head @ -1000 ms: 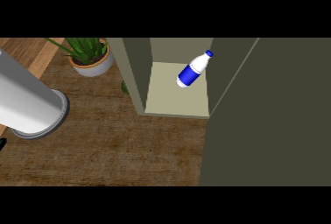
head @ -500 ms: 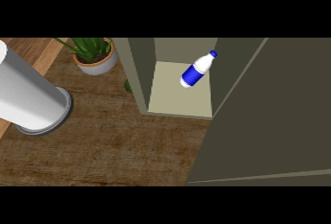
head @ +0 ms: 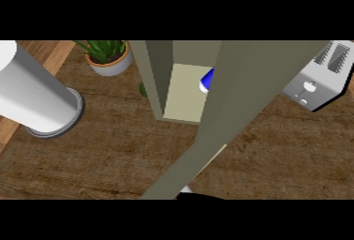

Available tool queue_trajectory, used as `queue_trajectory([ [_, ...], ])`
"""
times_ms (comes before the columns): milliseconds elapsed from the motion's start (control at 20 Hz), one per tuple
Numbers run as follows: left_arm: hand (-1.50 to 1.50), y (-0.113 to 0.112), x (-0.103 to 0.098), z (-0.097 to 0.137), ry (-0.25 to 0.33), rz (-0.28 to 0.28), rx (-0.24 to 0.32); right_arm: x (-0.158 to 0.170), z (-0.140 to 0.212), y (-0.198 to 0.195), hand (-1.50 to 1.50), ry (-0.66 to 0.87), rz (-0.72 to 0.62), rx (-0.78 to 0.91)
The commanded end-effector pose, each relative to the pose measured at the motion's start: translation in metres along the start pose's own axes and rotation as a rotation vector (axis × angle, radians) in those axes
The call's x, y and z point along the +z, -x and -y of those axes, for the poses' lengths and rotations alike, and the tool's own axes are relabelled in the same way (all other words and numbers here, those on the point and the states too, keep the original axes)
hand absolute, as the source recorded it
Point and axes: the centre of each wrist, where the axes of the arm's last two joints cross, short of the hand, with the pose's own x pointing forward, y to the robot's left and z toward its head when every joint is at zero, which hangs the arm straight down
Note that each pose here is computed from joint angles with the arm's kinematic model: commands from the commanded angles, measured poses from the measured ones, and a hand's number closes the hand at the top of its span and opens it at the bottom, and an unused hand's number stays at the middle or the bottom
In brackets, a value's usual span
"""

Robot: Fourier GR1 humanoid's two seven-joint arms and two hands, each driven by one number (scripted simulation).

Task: Pick up the bottled water, place it into the cabinet and close the cabinet

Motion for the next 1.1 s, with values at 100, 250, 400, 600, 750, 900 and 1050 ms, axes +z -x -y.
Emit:
queue_trajectory([
  [100,-1.5,-0.016,0.002,-0.021,0.014,0.032,-0.001,-0.062,-0.013,-0.028,1.5,-0.203,-0.088,0.033],
  [250,-1.5,-0.011,0.022,-0.023,-0.018,0.011,0.017,-0.093,0.0,-0.041,1.5,-0.236,-0.1,0.018],
  [400,-1.5,-0.031,0.033,-0.034,-0.035,0.033,-0.01,-0.11,0.022,-0.051,1.5,-0.172,-0.137,-0.03],
  [600,-1.5,-0.039,0.05,-0.051,-0.064,0.033,-0.02,-0.115,0.045,-0.031,1.5,-0.142,-0.18,-0.155],
  [750,-1.5,-0.029,0.056,-0.043,-0.061,0.017,-0.011,-0.12,0.063,-0.027,1.5,-0.13,-0.193,-0.202],
  [900,-1.5,-0.033,0.075,-0.035,-0.08,0.017,-0.003,-0.109,0.092,-0.007,1.5,-0.078,-0.198,-0.218],
  [1050,-1.5,-0.041,0.073,-0.034,-0.069,0.029,-0.011,-0.11,0.112,0.009,1.5,-0.027,-0.182,-0.23],
])
